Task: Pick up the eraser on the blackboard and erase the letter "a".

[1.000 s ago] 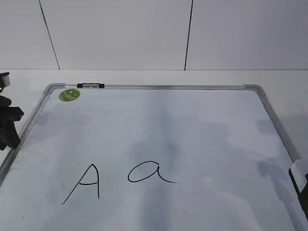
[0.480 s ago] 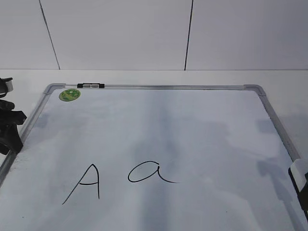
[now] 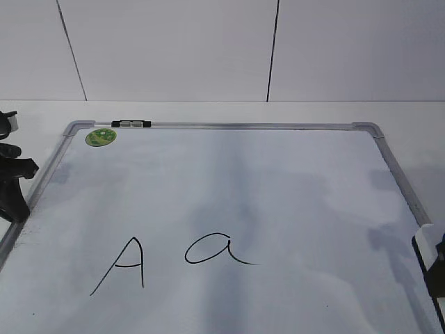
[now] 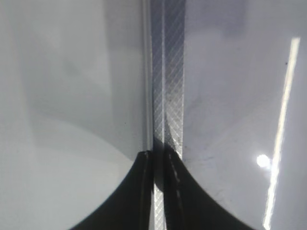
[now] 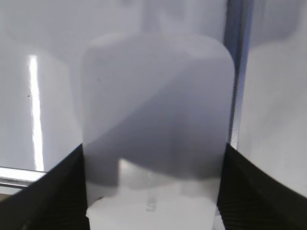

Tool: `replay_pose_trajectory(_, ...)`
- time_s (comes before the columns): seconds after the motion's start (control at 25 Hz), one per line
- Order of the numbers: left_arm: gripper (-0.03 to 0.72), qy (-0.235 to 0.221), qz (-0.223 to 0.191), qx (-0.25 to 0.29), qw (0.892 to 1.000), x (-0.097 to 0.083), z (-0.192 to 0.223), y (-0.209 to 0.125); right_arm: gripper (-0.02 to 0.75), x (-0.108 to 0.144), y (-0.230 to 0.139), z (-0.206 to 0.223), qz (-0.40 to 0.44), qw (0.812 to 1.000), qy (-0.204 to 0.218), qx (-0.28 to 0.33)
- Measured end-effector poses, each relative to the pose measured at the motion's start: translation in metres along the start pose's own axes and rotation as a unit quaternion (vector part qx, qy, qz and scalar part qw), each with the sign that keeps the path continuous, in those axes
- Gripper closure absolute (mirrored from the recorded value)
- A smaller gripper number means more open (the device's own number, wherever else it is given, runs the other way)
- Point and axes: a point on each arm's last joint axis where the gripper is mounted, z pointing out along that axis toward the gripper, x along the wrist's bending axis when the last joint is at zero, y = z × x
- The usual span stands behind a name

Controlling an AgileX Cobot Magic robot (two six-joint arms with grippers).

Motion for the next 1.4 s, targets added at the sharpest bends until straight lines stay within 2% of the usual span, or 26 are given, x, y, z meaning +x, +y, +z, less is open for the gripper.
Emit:
replay_pose_trajectory(0.36,0.664,-0.001,-0.001,0.0,1.0,0.0,0.0,0.0,0.167,0.004,0.001,-0.002,-0.02,1.0,0.022,0.007)
replay_pose_trajectory(0.6,0.664,-0.001,-0.001,0.0,1.0,0.0,0.0,0.0,0.167,0.015,0.03,-0.008,-0.042,0.999,0.026,0.01)
replay_pose_trajectory(0.8,0.664,-0.001,-0.001,0.0,1.0,0.0,0.0,0.0,0.167,0.045,0.057,0.002,-0.094,0.994,0.034,0.032)
replay_pose_trajectory(0.96,0.663,-0.001,-0.001,0.0,1.0,0.0,0.0,0.0,0.167,0.082,0.077,0.021,-0.147,0.987,0.028,0.055)
replay_pose_trajectory(1.12,0.662,-0.001,-0.001,0.0,1.0,0.0,0.0,0.0,0.167,0.118,0.092,0.04,-0.193,0.98,0.03,0.05)
replay_pose_trajectory(1.4,0.659,-0.001,-0.001,0.0,1.0,0.0,0.0,0.0,0.167,0.157,0.111,0.075,-0.228,0.972,0.033,0.054)
